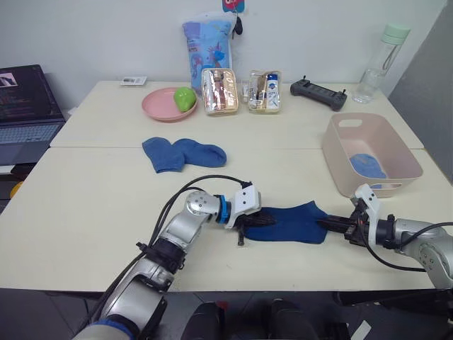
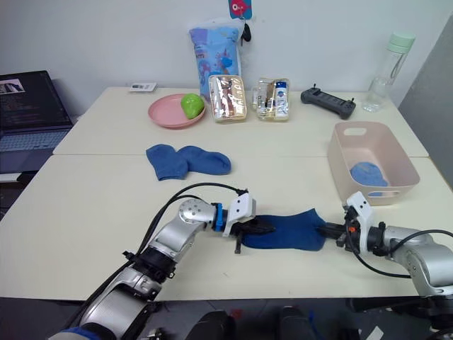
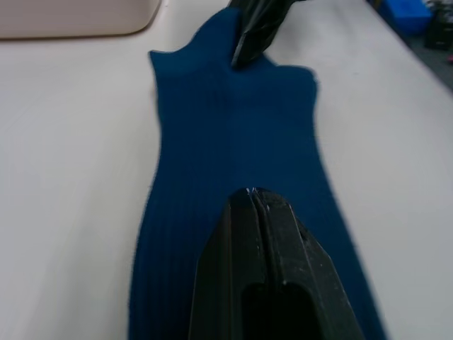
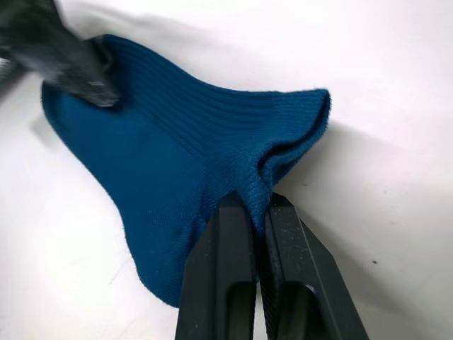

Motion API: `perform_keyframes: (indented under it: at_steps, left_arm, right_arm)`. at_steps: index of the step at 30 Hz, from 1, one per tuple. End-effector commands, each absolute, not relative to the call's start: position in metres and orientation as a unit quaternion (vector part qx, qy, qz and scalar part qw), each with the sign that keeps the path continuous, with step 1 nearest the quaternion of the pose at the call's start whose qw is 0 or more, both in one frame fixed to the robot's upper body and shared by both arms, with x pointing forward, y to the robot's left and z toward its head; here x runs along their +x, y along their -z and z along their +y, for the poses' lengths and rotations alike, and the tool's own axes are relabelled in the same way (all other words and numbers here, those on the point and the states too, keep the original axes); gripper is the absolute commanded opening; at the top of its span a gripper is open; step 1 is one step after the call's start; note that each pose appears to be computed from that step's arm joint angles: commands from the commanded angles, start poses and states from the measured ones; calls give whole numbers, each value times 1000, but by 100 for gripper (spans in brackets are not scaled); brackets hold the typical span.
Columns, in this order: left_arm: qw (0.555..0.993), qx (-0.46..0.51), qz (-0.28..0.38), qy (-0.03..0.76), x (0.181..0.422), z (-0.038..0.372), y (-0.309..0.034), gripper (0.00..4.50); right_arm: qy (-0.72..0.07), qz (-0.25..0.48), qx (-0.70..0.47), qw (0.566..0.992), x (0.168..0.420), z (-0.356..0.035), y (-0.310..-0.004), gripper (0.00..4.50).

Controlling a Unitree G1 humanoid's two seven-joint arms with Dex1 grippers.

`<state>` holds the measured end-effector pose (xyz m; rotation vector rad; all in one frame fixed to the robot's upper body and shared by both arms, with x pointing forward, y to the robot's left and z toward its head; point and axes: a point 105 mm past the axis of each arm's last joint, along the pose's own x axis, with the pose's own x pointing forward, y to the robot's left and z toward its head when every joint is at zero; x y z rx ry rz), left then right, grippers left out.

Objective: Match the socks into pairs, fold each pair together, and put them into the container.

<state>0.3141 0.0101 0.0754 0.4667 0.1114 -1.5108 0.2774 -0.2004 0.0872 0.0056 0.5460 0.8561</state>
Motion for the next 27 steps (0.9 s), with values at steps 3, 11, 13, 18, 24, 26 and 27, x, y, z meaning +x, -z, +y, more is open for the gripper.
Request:
perform_keyframes:
  at_steps: [3,11,13,18,24,26,27]
  left_arm:
    - [691,235,37,682,316,2,-72,0]
    - [680,244,54,690,313,3,-66,0]
    - [687,242,49,684,316,4,-67,0]
    - [696,209,25,686,315,8,-78,0]
    - [707,175,25,685,303,43,-108,0]
    - [717,172,39,675,299,63,-119,0]
    - [720,185,46,667,298,76,-123,0]
  right_arm:
    - [-440,218,18,871,277,-188,-119,3]
    - [-510,186,74,837,265,-147,-149,3]
    - [-525,185,90,826,263,-132,-150,3]
    - [-528,188,103,821,267,-108,-139,3]
    - [-534,194,103,817,272,-93,-126,3]
    - [-536,197,94,815,274,-87,-120,3]
    - [-538,202,91,814,275,-83,-116,3]
